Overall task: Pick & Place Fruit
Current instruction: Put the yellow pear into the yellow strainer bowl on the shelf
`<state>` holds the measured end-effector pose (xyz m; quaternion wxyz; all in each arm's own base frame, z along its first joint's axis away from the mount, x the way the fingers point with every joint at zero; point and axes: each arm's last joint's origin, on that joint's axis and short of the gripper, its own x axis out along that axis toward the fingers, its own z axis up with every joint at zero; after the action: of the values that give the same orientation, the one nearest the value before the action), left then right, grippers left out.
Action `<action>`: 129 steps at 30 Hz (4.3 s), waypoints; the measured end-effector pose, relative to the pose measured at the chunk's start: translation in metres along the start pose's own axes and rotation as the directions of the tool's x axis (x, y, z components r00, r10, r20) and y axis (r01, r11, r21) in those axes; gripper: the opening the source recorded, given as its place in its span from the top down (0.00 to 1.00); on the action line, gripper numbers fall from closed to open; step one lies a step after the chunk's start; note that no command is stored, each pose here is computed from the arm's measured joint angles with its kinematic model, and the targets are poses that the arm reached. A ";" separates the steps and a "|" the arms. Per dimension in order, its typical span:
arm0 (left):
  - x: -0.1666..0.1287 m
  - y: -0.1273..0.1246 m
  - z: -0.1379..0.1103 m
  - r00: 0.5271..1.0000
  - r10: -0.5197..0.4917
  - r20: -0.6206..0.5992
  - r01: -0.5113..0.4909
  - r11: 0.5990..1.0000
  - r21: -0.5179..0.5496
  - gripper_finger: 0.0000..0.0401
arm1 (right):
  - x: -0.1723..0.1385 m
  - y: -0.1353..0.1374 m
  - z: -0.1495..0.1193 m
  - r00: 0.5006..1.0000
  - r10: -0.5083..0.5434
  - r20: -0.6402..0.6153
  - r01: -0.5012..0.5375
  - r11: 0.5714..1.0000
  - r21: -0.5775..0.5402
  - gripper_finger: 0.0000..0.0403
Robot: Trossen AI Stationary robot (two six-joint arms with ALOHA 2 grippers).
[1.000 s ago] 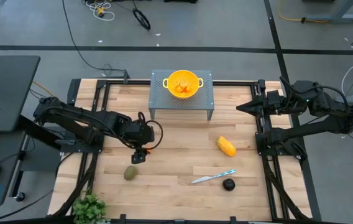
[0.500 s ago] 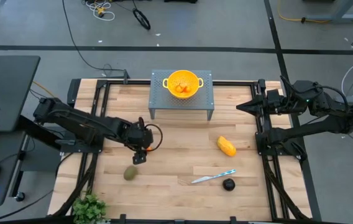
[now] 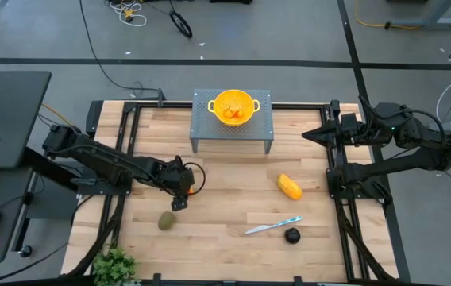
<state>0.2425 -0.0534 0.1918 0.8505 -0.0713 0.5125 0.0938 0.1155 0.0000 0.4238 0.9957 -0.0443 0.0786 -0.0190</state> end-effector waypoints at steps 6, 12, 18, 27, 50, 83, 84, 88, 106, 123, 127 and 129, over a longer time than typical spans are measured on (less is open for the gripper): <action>0.010 0.001 -0.008 0.999 -0.036 0.022 0.035 0.999 0.018 0.32 | 0.000 0.000 0.000 1.000 0.000 0.000 0.000 1.000 0.000 1.00; 0.012 0.001 -0.011 0.999 -0.031 0.015 0.031 0.999 0.029 0.33 | 0.000 0.000 -0.001 1.000 0.001 -0.009 -0.001 1.000 -0.001 1.00; 0.018 0.001 -0.012 1.000 -0.011 -0.005 0.011 0.998 0.055 0.33 | 0.000 0.000 -0.001 1.000 0.001 -0.010 -0.001 1.000 -0.006 1.00; 0.043 -0.001 -0.012 0.998 -0.008 -0.061 0.011 0.999 0.043 0.33 | 0.000 0.000 -0.001 1.000 0.002 -0.010 -0.002 1.000 -0.008 1.00; 0.052 -0.002 -0.015 0.995 -0.001 -0.099 0.002 1.000 0.007 0.40 | 0.000 0.000 -0.001 1.000 0.001 -0.015 -0.001 1.000 -0.013 1.00; 0.052 0.004 -0.011 0.995 0.031 -0.096 -0.029 0.999 0.016 0.63 | 0.000 0.000 -0.001 1.000 -0.001 -0.015 0.001 1.000 -0.012 1.00; 0.050 0.003 -0.009 0.995 0.030 -0.098 -0.028 0.999 0.025 0.63 | 0.000 0.000 -0.001 1.000 -0.001 -0.015 0.001 1.000 -0.012 1.00; 0.031 -0.001 0.010 0.999 -0.004 -0.045 0.008 0.996 0.085 0.64 | 0.000 0.000 -0.001 1.000 -0.001 -0.014 0.001 1.000 -0.012 1.00; -0.006 0.003 0.039 0.997 -0.035 0.071 0.025 0.990 0.137 0.64 | 0.000 0.000 -0.001 1.000 0.001 -0.009 -0.001 1.000 -0.004 1.00; -0.050 0.019 0.102 0.953 -0.086 0.290 0.043 0.987 0.153 0.64 | 0.000 0.000 -0.001 1.000 -0.015 -0.008 0.015 1.000 -0.004 1.00; -0.058 0.028 0.113 0.942 -0.106 0.320 0.058 0.986 0.154 0.64 | 0.000 0.000 -0.001 1.000 -0.015 -0.008 0.015 1.000 -0.004 1.00; -0.061 0.032 0.116 0.939 -0.106 0.328 0.058 0.986 0.153 0.64 | 0.000 -0.001 -0.001 1.000 -0.016 -0.008 0.016 1.000 -0.004 1.00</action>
<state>0.3069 -0.0024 0.2991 0.9314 -0.0153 0.3621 0.0323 0.1155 -0.0005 0.4231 0.9951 -0.0467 0.0825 -0.0269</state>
